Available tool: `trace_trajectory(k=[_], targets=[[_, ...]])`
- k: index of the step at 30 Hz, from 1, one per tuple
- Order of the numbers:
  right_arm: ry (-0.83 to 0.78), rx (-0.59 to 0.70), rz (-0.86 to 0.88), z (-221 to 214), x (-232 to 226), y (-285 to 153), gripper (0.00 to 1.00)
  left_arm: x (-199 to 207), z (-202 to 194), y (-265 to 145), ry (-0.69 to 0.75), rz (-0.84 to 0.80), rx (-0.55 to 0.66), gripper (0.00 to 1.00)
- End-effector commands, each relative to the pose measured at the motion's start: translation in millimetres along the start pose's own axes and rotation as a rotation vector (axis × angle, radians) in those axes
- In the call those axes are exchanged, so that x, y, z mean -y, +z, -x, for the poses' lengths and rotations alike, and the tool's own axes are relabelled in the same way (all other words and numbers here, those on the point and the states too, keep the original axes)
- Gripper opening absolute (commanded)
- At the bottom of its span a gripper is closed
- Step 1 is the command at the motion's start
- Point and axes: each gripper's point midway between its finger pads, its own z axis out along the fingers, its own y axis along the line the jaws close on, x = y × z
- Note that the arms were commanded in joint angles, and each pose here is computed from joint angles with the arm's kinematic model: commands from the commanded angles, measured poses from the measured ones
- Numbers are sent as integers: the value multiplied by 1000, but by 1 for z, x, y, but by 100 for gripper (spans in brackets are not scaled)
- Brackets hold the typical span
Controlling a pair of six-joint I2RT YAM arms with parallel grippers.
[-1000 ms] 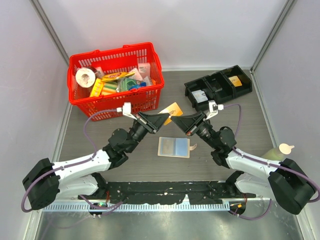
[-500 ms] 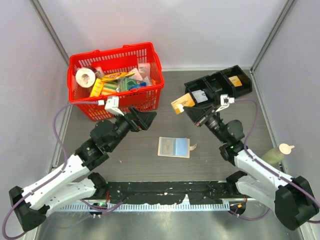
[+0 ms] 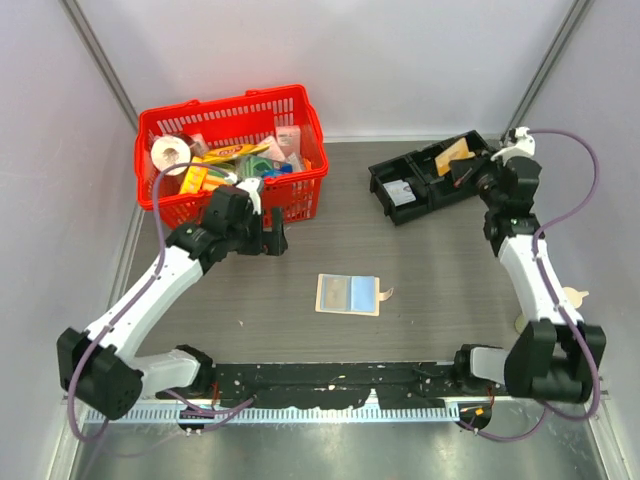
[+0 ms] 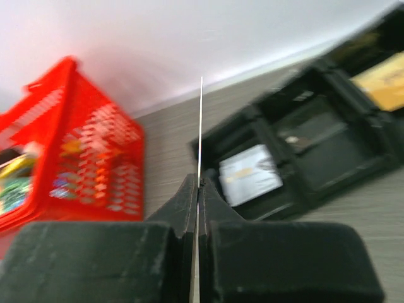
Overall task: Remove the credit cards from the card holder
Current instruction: Place the credit card in the storage box.
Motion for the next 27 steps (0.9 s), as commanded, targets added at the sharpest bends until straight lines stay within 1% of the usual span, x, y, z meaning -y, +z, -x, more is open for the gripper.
trace_trajectory(k=[1,4,7,8,9,10,11,13,16,20,24,27], targets=[[-56,-65,-179,9,70,19,1,-7,-28,-5,57,-19,-161,100],[-75,-69,-233,20,102,35,1,-17,-22,-10,88,25,-91,100],[-102,-92,-301,29,142,56,1,-26,-11,-20,88,62,34,100],[-96,-115,-323,22,156,64,1,-27,-8,-25,84,61,77,100],[-108,-97,-332,32,162,68,1,-29,-8,-28,82,63,104,100],[-100,-115,-352,26,176,74,1,-31,-8,-33,86,66,132,100],[-116,-91,-361,40,182,79,1,-32,-5,-39,95,69,171,100],[-110,-146,-379,32,201,89,1,-36,-3,-45,118,80,206,100],[-124,-192,-371,28,219,113,1,-46,3,-54,136,130,266,100],[-93,-212,-325,18,229,139,1,-57,6,-59,136,180,312,100],[-29,-231,-242,7,230,165,1,-62,4,-58,152,204,301,100],[7,-237,-210,0,233,177,1,-66,3,-55,153,226,287,100]])
